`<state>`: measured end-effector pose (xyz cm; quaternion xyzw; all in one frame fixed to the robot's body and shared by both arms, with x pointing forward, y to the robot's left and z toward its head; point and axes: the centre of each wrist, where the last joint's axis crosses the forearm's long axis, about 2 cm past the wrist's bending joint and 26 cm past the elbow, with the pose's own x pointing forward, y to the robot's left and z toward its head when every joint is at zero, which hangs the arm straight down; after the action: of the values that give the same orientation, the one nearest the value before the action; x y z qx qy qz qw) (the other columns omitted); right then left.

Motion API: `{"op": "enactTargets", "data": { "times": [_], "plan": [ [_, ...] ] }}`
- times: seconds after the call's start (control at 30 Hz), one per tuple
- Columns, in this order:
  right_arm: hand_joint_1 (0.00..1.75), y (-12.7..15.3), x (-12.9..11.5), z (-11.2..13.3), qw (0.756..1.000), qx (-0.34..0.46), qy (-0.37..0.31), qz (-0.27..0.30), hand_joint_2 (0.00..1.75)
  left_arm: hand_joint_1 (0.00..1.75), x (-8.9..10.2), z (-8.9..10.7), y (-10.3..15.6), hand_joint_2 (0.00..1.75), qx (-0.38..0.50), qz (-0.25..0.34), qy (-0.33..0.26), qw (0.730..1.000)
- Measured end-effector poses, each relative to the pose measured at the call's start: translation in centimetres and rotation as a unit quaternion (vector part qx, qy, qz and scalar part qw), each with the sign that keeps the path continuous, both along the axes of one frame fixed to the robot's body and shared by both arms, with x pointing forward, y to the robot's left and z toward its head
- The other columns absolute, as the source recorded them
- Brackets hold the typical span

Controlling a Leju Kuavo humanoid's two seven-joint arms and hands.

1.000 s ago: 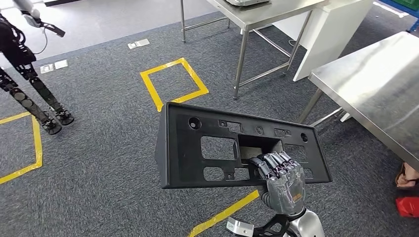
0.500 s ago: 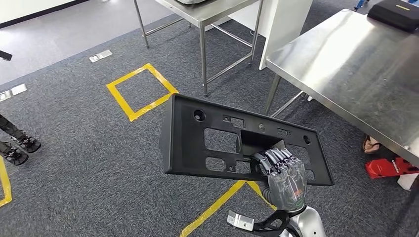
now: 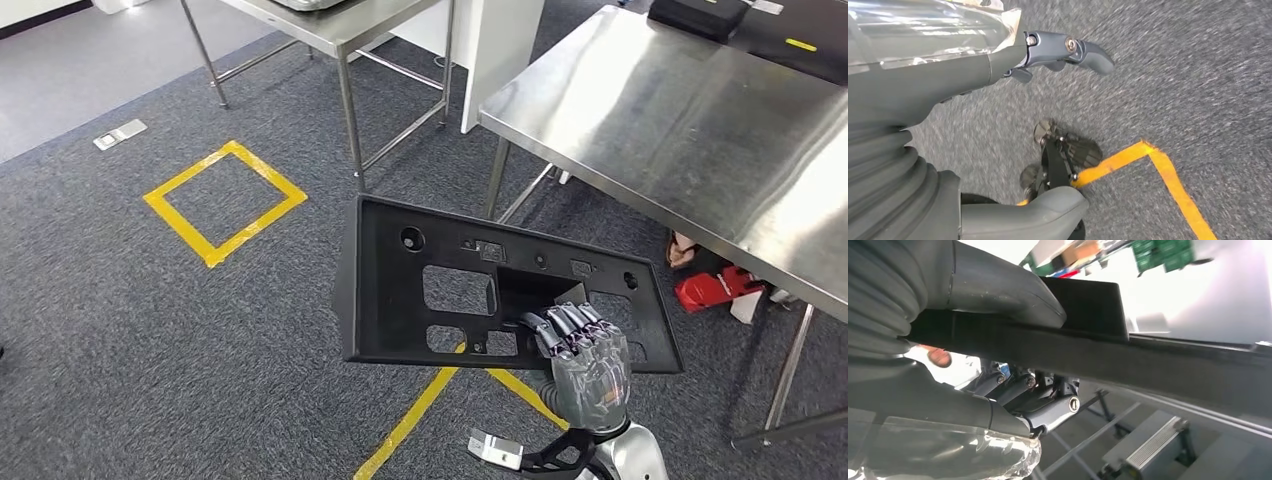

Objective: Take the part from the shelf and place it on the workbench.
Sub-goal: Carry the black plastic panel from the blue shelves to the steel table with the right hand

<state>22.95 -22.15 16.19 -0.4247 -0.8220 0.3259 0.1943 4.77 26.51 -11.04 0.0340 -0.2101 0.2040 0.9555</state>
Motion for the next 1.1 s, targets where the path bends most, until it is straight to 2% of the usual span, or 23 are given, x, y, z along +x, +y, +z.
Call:
{"op": "enactTargets", "data": {
  "times": [1.1],
  "plan": [
    [1.75,-0.30,0.27,0.16,1.000,-0.016,-0.001,-0.009,1.75,0.00,-0.05,-0.01,0.00,1.75,-0.003,-0.003,-0.001,1.000]
  ]
}}
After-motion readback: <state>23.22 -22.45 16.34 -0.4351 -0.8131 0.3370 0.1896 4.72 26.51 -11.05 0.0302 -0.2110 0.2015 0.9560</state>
